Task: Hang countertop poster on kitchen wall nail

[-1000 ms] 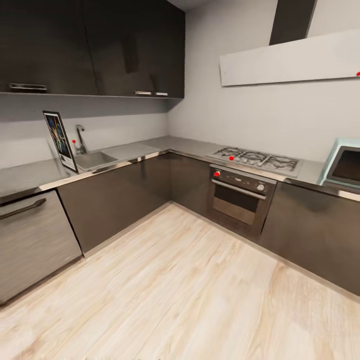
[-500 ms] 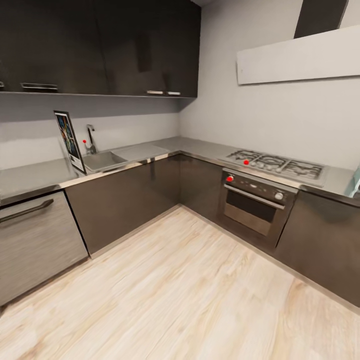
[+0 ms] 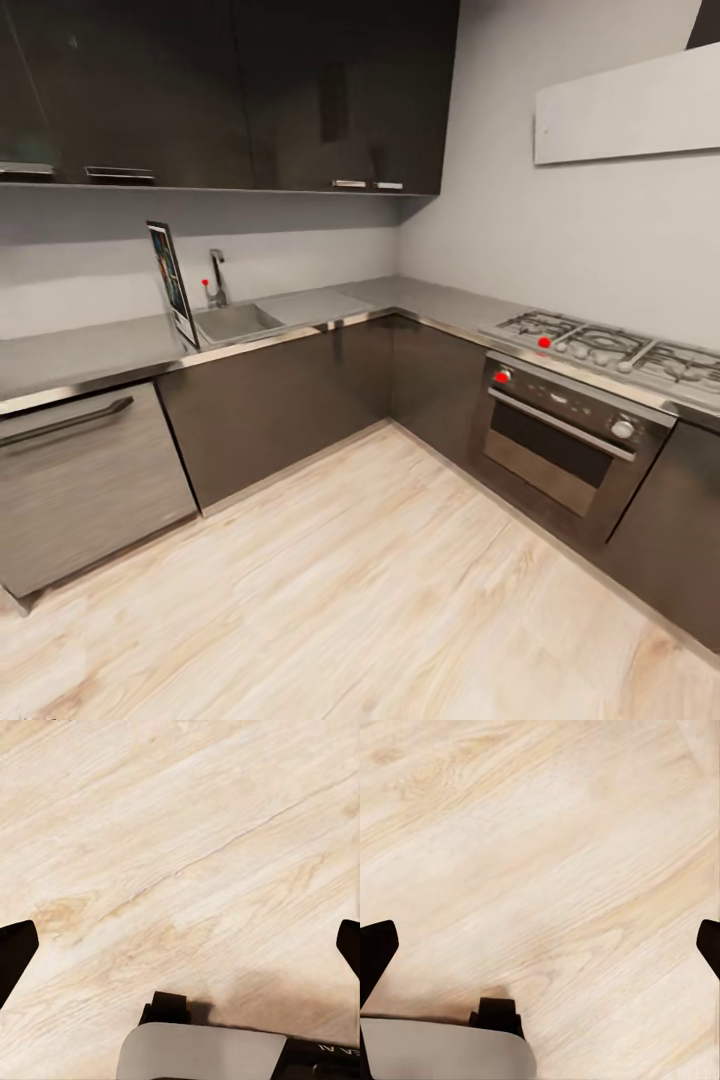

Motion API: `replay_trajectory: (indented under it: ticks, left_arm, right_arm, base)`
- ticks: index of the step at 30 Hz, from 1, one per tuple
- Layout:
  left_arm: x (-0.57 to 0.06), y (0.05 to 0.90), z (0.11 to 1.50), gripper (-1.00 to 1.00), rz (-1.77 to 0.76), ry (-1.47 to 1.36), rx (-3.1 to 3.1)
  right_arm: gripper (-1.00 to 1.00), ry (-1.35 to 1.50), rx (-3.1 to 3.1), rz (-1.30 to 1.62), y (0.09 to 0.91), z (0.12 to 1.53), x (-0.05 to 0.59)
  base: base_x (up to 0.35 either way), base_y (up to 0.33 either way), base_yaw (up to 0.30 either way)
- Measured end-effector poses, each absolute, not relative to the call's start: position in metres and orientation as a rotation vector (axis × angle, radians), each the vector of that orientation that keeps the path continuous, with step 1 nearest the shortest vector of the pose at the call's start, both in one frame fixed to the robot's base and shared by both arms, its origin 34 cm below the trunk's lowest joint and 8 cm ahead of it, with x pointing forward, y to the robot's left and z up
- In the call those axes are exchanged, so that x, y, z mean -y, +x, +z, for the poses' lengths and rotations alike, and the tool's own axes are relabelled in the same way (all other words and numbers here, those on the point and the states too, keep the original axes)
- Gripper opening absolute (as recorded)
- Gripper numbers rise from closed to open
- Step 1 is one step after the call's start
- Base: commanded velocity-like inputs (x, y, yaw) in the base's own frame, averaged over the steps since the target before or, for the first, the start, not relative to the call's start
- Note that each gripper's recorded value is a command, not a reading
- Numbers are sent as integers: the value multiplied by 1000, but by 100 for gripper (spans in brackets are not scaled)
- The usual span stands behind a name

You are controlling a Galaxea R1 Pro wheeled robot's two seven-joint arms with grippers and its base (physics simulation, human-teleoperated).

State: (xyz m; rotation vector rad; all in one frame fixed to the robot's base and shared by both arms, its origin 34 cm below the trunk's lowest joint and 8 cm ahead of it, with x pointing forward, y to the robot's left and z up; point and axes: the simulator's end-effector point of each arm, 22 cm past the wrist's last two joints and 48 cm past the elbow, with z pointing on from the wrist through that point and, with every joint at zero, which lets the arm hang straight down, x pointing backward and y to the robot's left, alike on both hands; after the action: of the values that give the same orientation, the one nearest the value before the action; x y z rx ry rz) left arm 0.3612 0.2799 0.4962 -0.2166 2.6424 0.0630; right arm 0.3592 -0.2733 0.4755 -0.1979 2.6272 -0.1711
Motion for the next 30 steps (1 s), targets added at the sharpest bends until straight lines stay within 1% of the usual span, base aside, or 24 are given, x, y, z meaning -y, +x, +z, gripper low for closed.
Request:
replay_trajectory:
  ticks: [8,15,20,30]
  left_arm:
    - [-280,361,496,100,63,-216,-2643]
    - [-280,361,496,100,63,-217,-2643]
    - [-280,362,496,100,63,-217,-2642]
    - [-280,362,496,100,63,-217,-2642]
  right_arm:
    - [100,-197,-2625,-172,360,476,273]
    - [100,-197,-2625,-172,360,476,273]
    - [100,-197,-2625,-172,360,476,273]
    - [100,-197,-2625,-172,360,476,273]
  base:
    - [209,-278,293]
    - [43,-300,293]
    - [5,-94,293]
    - [1,-11,293]
